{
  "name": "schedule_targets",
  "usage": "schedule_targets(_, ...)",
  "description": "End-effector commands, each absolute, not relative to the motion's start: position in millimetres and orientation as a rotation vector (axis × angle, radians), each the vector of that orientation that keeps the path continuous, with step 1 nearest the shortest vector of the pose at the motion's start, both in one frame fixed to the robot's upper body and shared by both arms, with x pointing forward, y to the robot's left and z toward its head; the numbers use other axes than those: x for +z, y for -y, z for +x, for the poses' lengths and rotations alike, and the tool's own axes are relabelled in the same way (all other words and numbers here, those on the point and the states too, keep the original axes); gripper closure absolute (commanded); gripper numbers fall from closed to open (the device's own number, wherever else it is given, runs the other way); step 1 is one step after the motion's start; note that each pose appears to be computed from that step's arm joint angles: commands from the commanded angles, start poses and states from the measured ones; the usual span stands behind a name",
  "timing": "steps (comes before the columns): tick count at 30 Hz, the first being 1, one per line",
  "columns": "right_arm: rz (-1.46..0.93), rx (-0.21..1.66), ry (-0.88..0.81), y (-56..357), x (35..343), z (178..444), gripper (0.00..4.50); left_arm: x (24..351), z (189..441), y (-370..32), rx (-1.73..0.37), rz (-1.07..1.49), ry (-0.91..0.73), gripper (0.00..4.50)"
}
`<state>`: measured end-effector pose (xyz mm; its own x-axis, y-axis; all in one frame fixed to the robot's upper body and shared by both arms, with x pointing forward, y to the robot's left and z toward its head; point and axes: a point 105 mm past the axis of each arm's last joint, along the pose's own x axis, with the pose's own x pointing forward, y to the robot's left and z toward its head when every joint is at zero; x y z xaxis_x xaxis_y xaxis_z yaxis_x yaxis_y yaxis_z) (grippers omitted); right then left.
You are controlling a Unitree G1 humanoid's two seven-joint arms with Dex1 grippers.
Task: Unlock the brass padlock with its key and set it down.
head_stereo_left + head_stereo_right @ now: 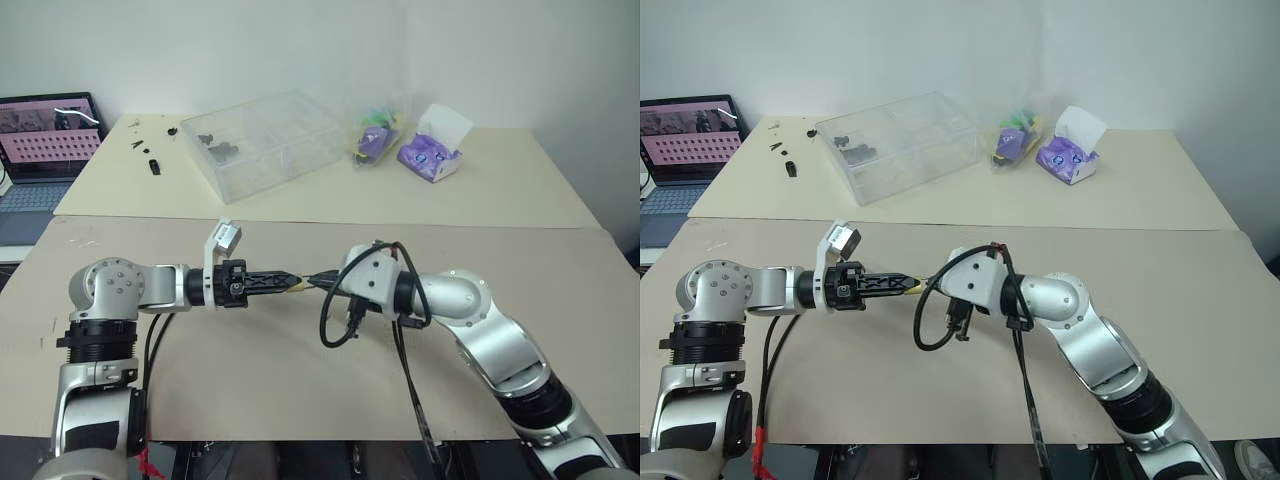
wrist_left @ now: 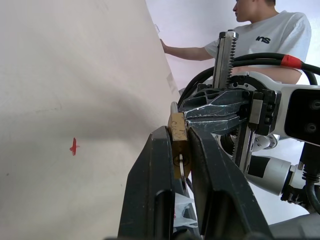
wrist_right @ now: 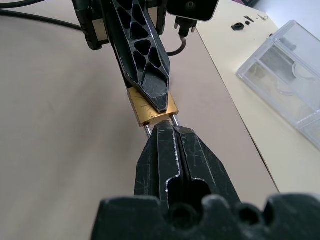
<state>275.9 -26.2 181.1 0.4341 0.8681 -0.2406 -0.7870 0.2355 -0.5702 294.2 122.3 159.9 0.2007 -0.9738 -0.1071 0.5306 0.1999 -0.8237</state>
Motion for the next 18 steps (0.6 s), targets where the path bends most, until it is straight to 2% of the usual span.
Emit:
schedule_targets(1, -0.697, 1.147, 0.165, 24.0, 182.4, 274.8, 4.48, 175.2, 293.0, -119.4, -1.24, -0.711, -0.69, 4.45)
schedule_targets(18, -0.672, 1.137, 0.151, 24.9, 175.8, 287.8, 4.48, 175.1, 291.6, -119.6, -1.242, -0.714, -0.691, 4.45)
